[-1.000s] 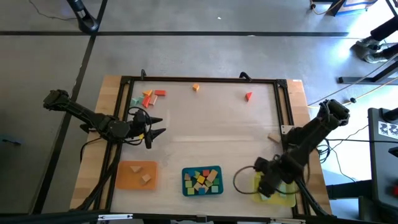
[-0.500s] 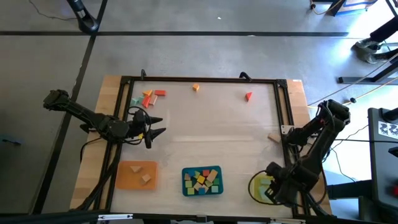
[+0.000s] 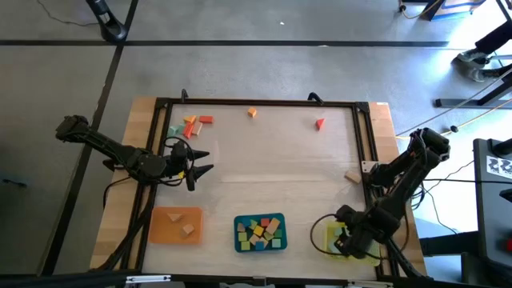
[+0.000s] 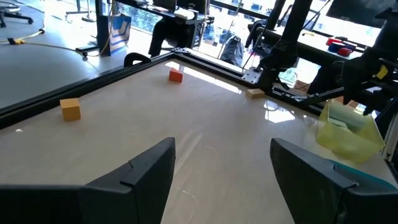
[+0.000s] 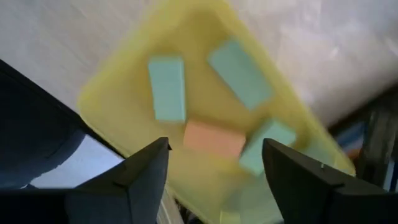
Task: Sort blocks by size
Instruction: Put the brown rectangular block into the yellow bin
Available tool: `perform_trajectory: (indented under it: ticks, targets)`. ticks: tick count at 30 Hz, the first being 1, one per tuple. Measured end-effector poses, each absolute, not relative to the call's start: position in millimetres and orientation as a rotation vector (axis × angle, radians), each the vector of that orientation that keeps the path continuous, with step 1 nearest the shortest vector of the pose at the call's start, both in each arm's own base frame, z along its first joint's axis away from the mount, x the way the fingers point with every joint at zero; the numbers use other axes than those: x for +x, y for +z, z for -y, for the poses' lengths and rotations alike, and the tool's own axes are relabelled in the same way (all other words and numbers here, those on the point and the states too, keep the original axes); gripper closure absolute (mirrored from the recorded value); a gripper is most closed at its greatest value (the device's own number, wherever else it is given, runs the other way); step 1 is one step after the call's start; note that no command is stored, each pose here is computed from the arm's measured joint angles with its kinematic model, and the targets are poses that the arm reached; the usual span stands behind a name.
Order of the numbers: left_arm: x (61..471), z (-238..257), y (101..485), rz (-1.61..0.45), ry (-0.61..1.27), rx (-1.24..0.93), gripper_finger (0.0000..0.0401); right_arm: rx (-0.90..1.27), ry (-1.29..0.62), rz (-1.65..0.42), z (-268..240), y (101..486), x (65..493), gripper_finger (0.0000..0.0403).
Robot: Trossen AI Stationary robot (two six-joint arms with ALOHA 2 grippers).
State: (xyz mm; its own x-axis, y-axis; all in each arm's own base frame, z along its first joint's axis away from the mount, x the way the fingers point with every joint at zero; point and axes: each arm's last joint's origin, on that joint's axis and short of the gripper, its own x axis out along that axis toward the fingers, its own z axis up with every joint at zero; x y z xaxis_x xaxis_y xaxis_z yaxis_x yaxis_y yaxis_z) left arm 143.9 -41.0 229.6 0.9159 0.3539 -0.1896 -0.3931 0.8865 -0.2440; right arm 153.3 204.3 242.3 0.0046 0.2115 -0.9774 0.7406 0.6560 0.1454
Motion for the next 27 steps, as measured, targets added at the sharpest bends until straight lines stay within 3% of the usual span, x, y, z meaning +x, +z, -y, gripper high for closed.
perform_trajectory:
  ticks: [7,14,27]
  targets:
    - [144,41,230,-0.141,0.390,-0.286,0.0151,0.643,-0.404,-1.469,-174,242,184,0.0137]
    - [144,41,230,-0.142,0.390,-0.283,0.0151,0.470,-0.476,-1.484,-128,241,204,0.0137]
    - [144,41,228,-0.152,0.392,-0.276,0.0151,0.338,-0.634,-1.598,-48,242,218,0.0136]
